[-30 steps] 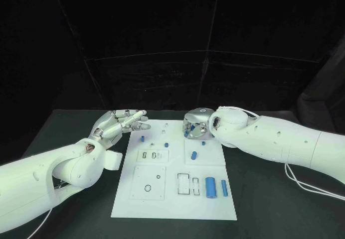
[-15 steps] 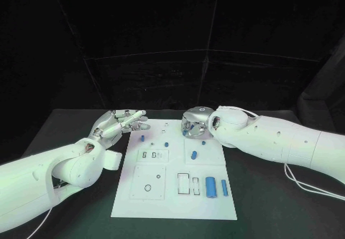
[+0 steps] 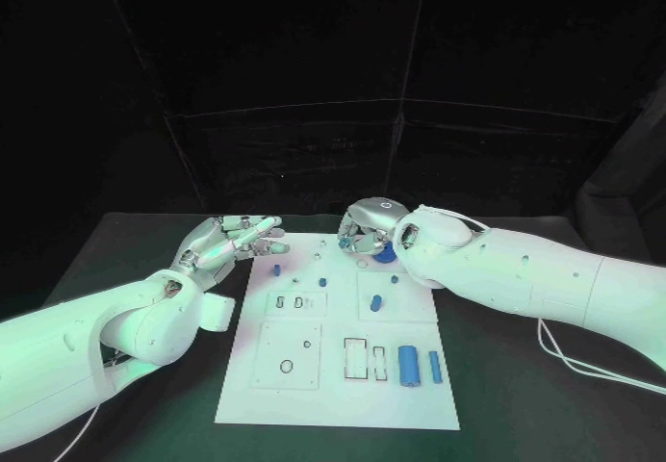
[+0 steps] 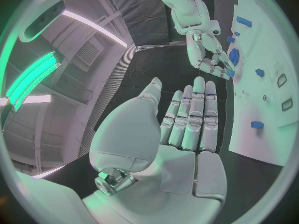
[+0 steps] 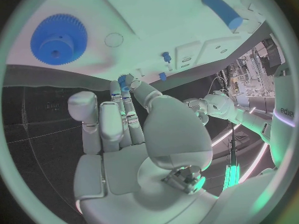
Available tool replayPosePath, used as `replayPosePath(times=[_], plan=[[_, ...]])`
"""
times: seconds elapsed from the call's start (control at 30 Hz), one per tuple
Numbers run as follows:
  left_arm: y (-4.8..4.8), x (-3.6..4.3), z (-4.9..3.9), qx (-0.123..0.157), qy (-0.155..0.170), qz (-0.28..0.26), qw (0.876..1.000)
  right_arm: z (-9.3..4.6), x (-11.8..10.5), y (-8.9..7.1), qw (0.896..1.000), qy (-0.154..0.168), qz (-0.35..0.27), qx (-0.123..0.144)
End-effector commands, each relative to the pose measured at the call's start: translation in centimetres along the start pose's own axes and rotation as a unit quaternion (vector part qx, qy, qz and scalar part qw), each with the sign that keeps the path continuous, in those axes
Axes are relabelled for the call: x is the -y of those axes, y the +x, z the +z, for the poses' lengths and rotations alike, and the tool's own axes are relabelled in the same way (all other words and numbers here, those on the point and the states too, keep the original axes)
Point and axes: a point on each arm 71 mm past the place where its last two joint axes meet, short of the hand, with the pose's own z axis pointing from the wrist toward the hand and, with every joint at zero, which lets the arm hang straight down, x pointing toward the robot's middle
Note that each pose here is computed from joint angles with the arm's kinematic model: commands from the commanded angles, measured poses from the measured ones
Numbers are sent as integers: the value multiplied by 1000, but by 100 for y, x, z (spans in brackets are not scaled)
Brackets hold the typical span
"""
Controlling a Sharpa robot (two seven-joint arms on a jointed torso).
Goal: Assemble the parts on the task board
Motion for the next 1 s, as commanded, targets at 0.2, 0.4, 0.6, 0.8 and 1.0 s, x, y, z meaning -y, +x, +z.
replayPosePath(times=[0.2,0.4,0.6,0.8,1.0], plan=[[23,19,10,-6,5,-4,1000,174,-57,-9,1000,20,6,19],[35,31,8,-8,6,-4,1000,262,-96,-4,1000,22,-1,15],[36,42,6,-8,6,-4,1000,316,-108,-1,1000,24,-7,6],[37,51,6,-8,6,-4,1000,351,-142,15,1000,21,-9,-5],[43,57,9,-10,6,-4,1000,382,-183,29,1000,17,-9,-10]])
